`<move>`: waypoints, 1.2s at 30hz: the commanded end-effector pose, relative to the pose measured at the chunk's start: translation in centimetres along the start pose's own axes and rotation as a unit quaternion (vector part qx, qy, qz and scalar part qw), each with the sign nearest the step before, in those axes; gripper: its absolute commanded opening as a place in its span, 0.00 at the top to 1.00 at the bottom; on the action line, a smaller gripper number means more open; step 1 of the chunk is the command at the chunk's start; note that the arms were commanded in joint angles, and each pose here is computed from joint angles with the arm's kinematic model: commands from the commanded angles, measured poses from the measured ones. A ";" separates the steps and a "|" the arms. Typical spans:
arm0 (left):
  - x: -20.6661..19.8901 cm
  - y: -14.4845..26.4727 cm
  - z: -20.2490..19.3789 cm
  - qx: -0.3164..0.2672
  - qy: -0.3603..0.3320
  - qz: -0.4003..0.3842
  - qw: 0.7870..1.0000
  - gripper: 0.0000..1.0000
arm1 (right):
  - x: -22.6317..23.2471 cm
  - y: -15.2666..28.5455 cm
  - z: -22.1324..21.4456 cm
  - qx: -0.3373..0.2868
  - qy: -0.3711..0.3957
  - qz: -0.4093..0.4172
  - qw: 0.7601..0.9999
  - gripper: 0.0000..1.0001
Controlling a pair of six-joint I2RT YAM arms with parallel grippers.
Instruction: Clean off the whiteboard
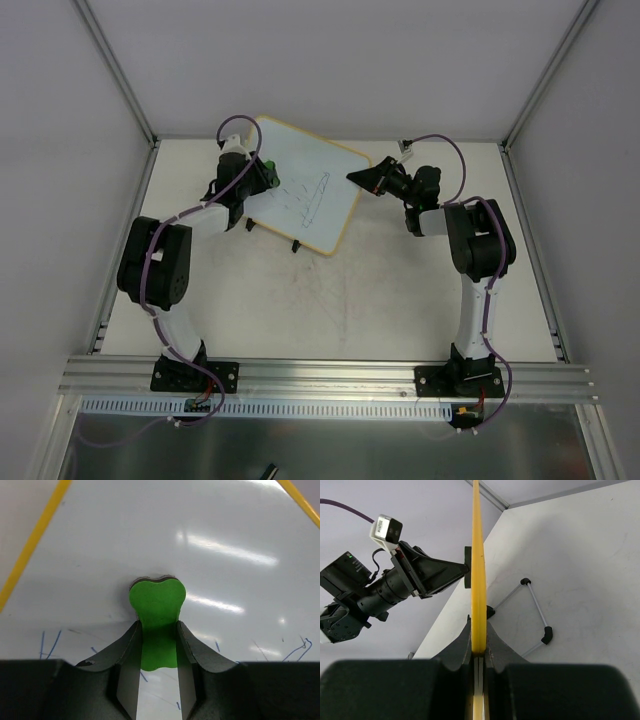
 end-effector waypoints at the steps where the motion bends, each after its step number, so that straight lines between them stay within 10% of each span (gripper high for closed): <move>1: 3.5 0.9 -4.1 0.079 0.057 0.087 0.991 1.00 | 3.0 0.0 1.5 -0.016 0.118 0.087 0.989 1.00; 19: 9.1 3.6 -9.1 0.114 0.237 0.159 0.952 1.00 | 3.0 0.1 1.5 -0.018 0.117 0.088 0.989 1.00; 36: 9.4 4.1 -9.1 0.104 0.257 0.189 0.942 1.00 | 2.9 0.1 1.6 -0.019 0.115 0.089 0.989 1.00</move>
Point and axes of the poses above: each gripper's point midway between its finger pads, its own y axis back along the fingers, its own x axis along the line the jaws close on, z = x × y, the point moved 9 cm from there along y, back along the fingers, and after that the axes turned 14 degrees about -y, right-handed, at the moved point
